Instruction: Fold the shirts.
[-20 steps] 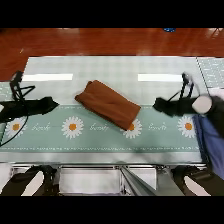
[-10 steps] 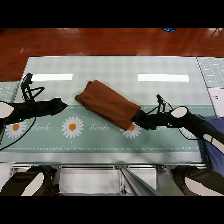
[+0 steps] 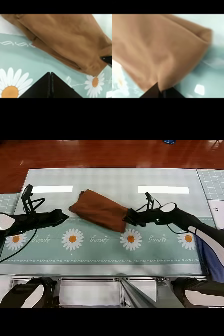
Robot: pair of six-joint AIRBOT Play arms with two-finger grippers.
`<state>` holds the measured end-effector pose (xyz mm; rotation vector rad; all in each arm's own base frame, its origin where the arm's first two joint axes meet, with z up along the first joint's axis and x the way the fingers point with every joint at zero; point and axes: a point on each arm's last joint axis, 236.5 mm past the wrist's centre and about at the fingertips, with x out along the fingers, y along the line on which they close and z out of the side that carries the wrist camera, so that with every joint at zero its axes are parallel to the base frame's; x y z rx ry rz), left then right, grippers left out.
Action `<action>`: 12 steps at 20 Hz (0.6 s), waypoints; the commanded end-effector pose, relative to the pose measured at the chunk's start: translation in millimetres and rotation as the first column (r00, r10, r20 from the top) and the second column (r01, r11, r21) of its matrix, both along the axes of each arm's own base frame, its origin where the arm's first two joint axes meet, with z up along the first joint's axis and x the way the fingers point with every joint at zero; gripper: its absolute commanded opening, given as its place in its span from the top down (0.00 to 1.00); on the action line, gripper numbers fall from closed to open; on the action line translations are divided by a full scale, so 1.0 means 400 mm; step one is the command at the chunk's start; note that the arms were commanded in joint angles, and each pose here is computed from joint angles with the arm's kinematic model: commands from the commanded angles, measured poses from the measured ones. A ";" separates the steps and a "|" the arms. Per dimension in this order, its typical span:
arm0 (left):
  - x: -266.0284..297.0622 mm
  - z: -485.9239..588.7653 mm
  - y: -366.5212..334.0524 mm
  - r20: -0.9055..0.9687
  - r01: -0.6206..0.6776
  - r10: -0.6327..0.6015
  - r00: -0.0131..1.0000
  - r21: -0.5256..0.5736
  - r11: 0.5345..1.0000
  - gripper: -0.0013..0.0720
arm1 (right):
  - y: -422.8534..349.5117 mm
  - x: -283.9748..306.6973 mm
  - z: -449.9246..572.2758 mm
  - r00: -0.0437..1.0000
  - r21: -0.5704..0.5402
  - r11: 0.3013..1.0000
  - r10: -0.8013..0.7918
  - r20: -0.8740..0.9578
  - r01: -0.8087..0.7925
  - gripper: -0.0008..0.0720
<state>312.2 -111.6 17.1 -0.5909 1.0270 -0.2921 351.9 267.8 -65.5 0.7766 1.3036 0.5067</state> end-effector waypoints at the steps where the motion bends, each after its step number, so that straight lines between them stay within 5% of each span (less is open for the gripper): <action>1: 0.002 -0.016 0.000 -0.015 0.004 -0.004 1.000 0.004 1.000 0.96 | 0.030 0.050 0.065 0.982 -0.089 0.985 0.156 0.105 -0.147 0.96; 6: 0.014 -0.056 0.006 -0.033 0.020 -0.019 0.999 0.027 0.999 0.96 | -0.005 0.206 0.353 0.931 -0.187 0.970 0.210 0.299 -0.158 0.96; 12: 0.052 -0.040 0.021 0.043 0.001 -0.003 0.999 0.051 0.999 0.96 | -0.344 0.253 0.596 0.947 -0.398 0.917 0.132 0.294 -0.004 0.96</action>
